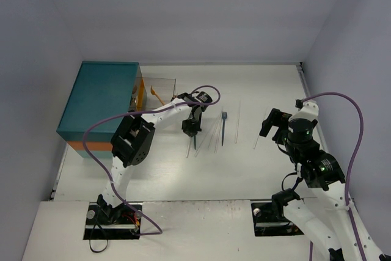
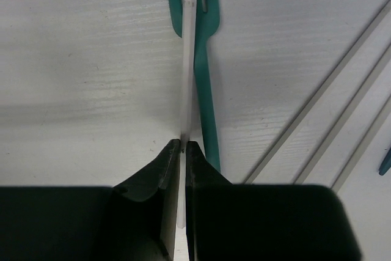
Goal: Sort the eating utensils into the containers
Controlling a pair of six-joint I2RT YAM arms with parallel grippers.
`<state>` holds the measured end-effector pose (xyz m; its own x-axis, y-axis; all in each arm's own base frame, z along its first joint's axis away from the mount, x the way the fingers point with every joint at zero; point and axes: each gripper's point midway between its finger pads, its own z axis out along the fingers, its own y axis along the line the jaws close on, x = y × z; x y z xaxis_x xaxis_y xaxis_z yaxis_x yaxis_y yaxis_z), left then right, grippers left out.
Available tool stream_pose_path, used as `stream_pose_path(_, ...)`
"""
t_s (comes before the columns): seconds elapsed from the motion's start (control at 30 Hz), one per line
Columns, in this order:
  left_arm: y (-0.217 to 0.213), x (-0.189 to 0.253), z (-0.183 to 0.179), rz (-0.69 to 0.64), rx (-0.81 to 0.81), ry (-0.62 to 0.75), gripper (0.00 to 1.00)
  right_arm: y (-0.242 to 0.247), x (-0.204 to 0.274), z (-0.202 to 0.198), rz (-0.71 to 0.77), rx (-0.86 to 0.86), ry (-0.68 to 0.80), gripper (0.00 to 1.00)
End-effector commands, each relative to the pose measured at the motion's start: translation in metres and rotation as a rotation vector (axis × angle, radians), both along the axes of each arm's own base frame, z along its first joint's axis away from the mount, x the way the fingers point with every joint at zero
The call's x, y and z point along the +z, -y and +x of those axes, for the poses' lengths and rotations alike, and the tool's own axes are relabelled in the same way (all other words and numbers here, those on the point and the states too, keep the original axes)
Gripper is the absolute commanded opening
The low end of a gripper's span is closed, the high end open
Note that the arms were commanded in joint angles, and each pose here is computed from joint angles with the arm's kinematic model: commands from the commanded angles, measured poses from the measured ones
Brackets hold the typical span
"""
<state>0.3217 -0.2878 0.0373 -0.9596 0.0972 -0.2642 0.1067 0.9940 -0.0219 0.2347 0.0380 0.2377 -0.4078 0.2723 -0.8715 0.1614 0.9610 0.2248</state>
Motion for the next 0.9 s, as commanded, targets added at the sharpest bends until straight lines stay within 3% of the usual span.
stream_pose_path(0.0, 0.003, 0.055, 0.018, -0.064, 0.002, 0.129, 0.00, 0.003, 0.008, 0.009, 0.006, -0.032, 0.038, 1.00)
stream_pose_path(0.3, 0.005, 0.076, 0.021, -0.095, 0.046, 0.177, 0.00, 0.003, 0.008, 0.009, 0.005, -0.030, 0.039, 1.00)
stream_pose_path(0.67, 0.058, 0.078, 0.022, -0.184, 0.018, 0.164, 0.00, 0.002, 0.008, 0.008, 0.007, -0.027, 0.039, 1.00)
stream_pose_path(0.87, 0.028, 0.079, 0.043, -0.134, 0.113, 0.208, 0.12, 0.002, 0.011, 0.006, 0.014, -0.024, 0.052, 1.00)
